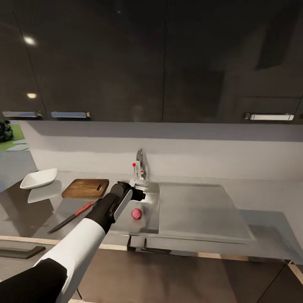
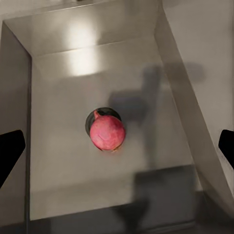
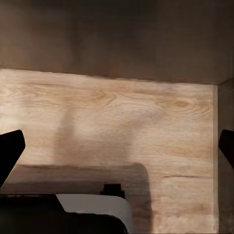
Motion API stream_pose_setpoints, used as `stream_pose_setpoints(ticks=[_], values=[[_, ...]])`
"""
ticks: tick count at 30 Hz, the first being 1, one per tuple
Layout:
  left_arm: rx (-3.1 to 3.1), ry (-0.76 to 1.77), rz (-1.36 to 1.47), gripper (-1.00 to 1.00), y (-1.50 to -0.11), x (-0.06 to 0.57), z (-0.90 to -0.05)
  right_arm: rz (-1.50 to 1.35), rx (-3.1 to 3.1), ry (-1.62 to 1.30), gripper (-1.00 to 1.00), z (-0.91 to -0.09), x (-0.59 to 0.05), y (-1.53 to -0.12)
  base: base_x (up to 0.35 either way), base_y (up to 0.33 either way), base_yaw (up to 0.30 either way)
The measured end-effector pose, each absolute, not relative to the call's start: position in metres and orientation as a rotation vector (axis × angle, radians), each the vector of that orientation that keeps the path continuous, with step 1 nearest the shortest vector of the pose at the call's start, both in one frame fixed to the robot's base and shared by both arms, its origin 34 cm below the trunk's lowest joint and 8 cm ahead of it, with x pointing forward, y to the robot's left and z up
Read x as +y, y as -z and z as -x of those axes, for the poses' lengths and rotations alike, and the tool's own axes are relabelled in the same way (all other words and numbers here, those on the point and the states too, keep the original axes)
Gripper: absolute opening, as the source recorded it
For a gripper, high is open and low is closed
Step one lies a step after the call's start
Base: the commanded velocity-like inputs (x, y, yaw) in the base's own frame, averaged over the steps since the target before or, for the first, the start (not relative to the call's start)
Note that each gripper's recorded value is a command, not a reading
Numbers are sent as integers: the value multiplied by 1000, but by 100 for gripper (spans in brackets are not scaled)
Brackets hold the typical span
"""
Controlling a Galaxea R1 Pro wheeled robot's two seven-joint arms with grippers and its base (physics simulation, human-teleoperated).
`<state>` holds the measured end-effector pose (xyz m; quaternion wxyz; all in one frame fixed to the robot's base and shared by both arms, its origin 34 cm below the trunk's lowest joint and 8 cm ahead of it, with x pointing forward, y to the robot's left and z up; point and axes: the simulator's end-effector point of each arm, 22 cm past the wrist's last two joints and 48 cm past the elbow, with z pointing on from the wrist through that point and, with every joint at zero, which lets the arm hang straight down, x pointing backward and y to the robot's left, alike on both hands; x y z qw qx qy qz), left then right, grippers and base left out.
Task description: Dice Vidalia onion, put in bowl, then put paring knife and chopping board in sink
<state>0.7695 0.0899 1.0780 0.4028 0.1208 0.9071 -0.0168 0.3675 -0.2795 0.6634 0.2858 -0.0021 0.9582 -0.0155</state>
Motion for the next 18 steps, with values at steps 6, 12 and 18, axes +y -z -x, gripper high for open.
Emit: stream_pose_setpoints(ticks=[6, 12, 18], values=[[2294, 41, -304, 100, -1077, 91, -769, 5, 2789, 0, 100, -230, -261, -630, 5, -5, 0], [2298, 37, -300, 100, -1076, 93, -769, -1, 2911, -50, 100, -164, -240, -622, 0, 0, 0], [2311, 33, -299, 100, -1070, 95, -768, -7, 2931, -58, 100, -156, -237, -621, 0, 0, 0]])
